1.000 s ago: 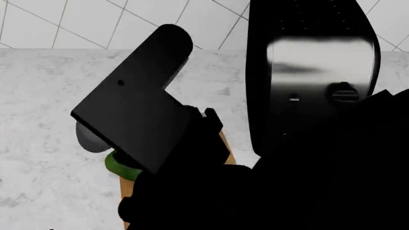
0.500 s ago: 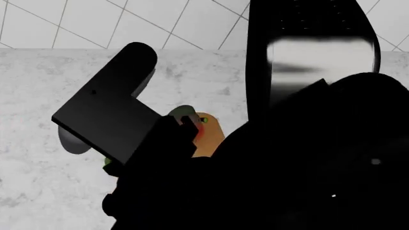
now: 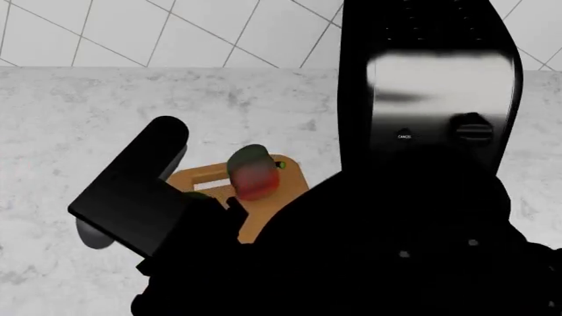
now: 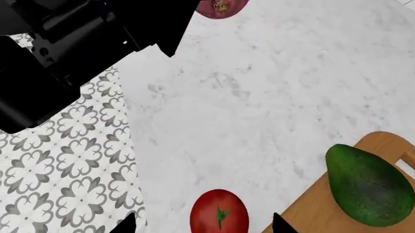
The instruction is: Place the avocado, onion, tomato and bell pepper on the cutting board.
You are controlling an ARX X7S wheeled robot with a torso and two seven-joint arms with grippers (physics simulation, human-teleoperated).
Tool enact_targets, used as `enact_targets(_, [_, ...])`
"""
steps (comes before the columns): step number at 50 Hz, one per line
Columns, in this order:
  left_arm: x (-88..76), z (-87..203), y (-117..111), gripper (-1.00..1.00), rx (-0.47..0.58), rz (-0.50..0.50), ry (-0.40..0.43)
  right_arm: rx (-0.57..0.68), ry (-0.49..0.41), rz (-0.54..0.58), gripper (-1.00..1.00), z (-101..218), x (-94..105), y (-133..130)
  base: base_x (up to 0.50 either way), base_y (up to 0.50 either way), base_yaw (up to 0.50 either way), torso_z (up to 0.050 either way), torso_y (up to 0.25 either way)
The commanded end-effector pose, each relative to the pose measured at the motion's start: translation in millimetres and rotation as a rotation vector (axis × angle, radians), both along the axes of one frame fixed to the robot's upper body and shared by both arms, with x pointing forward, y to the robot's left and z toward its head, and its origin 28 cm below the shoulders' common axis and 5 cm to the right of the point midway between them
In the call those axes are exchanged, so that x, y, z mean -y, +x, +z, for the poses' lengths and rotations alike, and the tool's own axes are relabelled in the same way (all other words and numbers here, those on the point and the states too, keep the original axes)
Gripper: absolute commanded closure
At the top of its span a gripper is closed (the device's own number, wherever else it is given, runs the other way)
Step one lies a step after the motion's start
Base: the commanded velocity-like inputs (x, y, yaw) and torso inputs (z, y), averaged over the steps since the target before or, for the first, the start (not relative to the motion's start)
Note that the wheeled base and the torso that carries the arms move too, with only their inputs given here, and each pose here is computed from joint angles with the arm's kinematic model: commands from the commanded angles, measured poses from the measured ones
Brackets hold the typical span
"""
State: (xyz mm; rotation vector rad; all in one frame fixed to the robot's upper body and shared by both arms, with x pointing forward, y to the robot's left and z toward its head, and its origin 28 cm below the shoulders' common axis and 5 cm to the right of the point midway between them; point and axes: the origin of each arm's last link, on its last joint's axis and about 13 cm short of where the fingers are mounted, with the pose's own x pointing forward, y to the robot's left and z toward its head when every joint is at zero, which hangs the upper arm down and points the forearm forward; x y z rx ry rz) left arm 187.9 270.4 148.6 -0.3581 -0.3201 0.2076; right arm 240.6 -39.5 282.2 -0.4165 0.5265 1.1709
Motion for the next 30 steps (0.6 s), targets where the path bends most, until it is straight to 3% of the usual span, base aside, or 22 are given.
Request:
enact_targets(1, [1.0,3.6,2.7,1.00,0.054,-0.036,-0.014,-0.012,-0.001,0.029,-1.00,-11.4,-7.5,6.0,0.00,0.00,0.00,0.000,0.000])
enact_targets(30, [1.9,2.0,3.5,1.00,0.053,-0.043,-0.008,-0.066,-0.042,0.054,-1.00,-43.4,-21.5,23.5,0.00,0.00,0.00,0.000,0.000])
